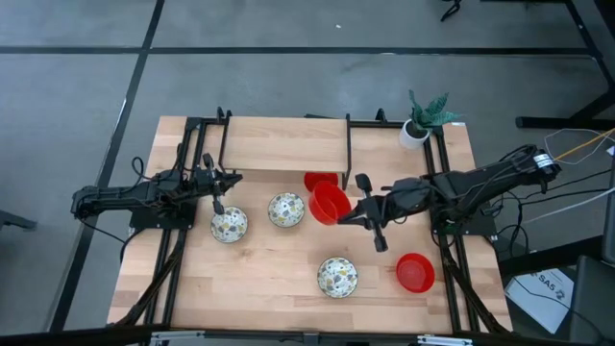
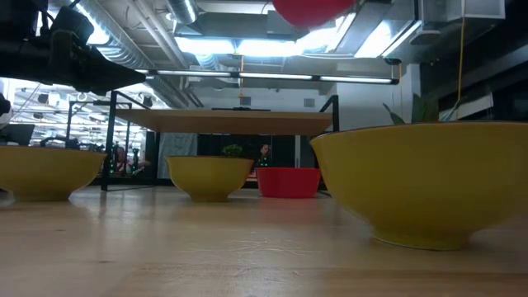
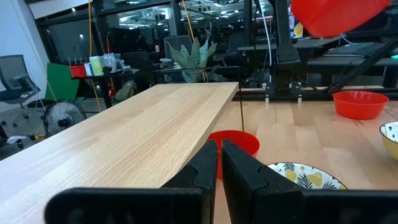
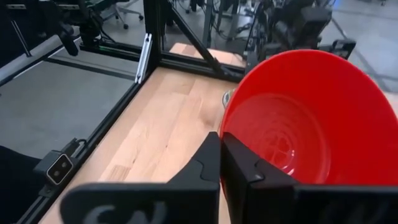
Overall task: Pick & Place Mini bowls
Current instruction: Put the top right red bowl on the shelf
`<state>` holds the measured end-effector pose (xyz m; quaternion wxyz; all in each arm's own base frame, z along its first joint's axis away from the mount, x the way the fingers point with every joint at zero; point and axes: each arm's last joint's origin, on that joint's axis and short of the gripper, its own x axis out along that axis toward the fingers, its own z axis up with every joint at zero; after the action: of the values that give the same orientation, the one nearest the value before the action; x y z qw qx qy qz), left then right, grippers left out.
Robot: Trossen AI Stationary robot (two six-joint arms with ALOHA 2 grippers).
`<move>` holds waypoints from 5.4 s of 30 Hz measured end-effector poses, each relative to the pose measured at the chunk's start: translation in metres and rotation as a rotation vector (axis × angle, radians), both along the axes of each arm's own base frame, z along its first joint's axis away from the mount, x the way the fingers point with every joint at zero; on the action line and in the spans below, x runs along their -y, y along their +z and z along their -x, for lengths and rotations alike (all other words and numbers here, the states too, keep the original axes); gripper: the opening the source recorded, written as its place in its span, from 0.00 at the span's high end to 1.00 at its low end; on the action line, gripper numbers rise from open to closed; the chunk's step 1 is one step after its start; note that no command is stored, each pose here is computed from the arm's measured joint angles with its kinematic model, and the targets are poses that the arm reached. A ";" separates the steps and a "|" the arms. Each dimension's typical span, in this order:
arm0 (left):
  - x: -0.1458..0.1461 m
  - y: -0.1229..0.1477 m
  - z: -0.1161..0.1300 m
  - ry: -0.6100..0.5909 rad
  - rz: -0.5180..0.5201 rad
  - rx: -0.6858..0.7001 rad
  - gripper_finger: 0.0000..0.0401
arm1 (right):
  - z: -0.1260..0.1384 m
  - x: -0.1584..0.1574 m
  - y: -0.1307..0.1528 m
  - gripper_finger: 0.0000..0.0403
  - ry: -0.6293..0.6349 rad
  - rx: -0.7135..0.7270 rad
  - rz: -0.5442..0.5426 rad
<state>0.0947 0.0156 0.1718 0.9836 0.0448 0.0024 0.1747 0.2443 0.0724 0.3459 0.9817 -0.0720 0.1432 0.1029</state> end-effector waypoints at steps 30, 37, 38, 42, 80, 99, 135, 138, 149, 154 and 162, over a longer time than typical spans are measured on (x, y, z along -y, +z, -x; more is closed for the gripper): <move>0.000 0.000 0.000 0.000 0.000 0.000 0.95 | -0.020 0.046 0.029 0.99 -0.150 0.189 0.150; 0.000 0.000 0.000 0.000 0.000 0.000 0.96 | -0.044 0.064 0.037 0.99 -0.211 0.092 0.195; 0.000 0.000 0.000 0.000 0.000 0.000 0.96 | -0.048 0.066 0.039 0.99 -0.222 0.072 0.200; 0.000 0.000 0.000 0.000 0.000 0.000 0.96 | -0.063 0.075 0.045 0.99 -0.272 -0.015 0.222; 0.000 0.000 0.000 0.000 0.000 0.000 0.95 | -0.066 0.138 0.032 0.99 -0.854 -0.316 0.169; 0.000 0.000 0.000 0.000 0.000 0.000 0.95 | -0.085 0.176 -0.005 0.99 -0.801 -0.463 0.121; 0.000 0.000 0.000 0.000 0.000 0.000 0.96 | -0.113 0.201 -0.040 0.99 -0.549 -0.497 0.102; 0.000 0.000 0.000 0.000 0.000 0.000 0.95 | -0.112 0.201 -0.040 0.99 -0.543 -0.508 0.104; 0.000 0.000 0.000 0.000 0.000 0.000 0.95 | -0.108 0.198 -0.036 0.99 -0.461 -0.570 0.087; 0.000 0.000 0.000 0.000 0.000 0.000 0.95 | -0.104 0.196 -0.021 0.99 -0.457 -0.619 0.062; 0.000 0.000 0.000 0.000 0.000 0.000 0.95 | -0.102 0.193 -0.017 0.94 -0.463 -0.640 0.045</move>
<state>0.0948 0.0156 0.1717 0.9836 0.0448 0.0026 0.1748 0.3465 -0.1210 0.3289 0.8827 -0.0237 0.4569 -0.1072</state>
